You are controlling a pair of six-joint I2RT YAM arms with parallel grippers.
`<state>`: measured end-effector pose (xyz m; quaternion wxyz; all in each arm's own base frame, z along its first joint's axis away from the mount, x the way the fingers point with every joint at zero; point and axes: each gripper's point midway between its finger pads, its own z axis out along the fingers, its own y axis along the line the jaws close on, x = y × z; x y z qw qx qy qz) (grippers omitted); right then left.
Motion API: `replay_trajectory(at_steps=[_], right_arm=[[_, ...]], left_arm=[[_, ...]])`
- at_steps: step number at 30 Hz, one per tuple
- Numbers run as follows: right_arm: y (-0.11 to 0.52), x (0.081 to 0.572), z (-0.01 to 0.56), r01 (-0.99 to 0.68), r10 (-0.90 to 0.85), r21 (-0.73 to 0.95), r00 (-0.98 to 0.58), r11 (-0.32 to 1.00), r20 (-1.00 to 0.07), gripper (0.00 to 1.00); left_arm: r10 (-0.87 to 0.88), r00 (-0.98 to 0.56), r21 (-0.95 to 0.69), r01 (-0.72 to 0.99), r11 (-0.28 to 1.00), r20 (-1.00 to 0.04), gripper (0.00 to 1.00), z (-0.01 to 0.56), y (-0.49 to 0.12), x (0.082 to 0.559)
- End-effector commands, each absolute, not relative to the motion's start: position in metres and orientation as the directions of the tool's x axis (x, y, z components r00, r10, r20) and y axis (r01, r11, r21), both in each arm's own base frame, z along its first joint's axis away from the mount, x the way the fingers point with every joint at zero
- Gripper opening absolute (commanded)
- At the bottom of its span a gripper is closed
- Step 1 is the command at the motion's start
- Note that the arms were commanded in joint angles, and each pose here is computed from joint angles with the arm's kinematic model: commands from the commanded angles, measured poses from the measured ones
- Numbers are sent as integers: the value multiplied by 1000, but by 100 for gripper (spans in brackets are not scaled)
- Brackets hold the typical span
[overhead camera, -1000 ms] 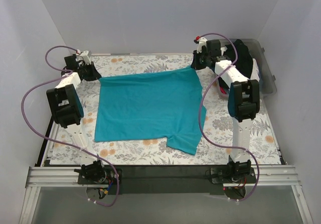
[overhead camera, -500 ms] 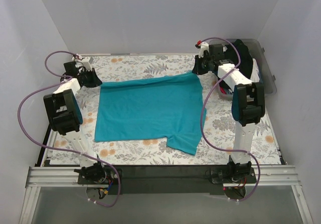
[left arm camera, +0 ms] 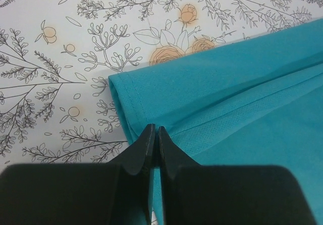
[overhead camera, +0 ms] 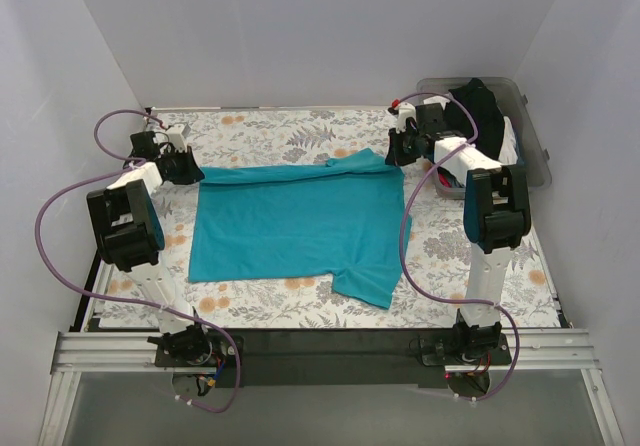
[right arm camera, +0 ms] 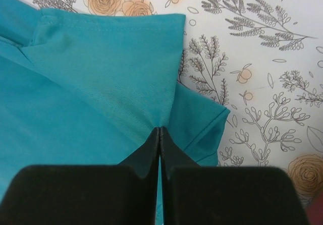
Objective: Fold and stack the t-shirts
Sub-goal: Fold the tshirt
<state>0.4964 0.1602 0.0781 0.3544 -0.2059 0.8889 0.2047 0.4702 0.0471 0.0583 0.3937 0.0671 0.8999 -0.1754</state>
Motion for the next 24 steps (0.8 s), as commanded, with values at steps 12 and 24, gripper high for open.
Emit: replay_trajectory(at_steps=[12,24], right_arm=[[158,488,78,-558,-266,195,-637,807,-723,1],[158,479,90,-574,-274,192,-625,796,-731,1]], left_arm=[[20,-676,-216,262,941,-736,0,57,57,470],[43,-665,-192,277,941,-745,0,66,58,465]])
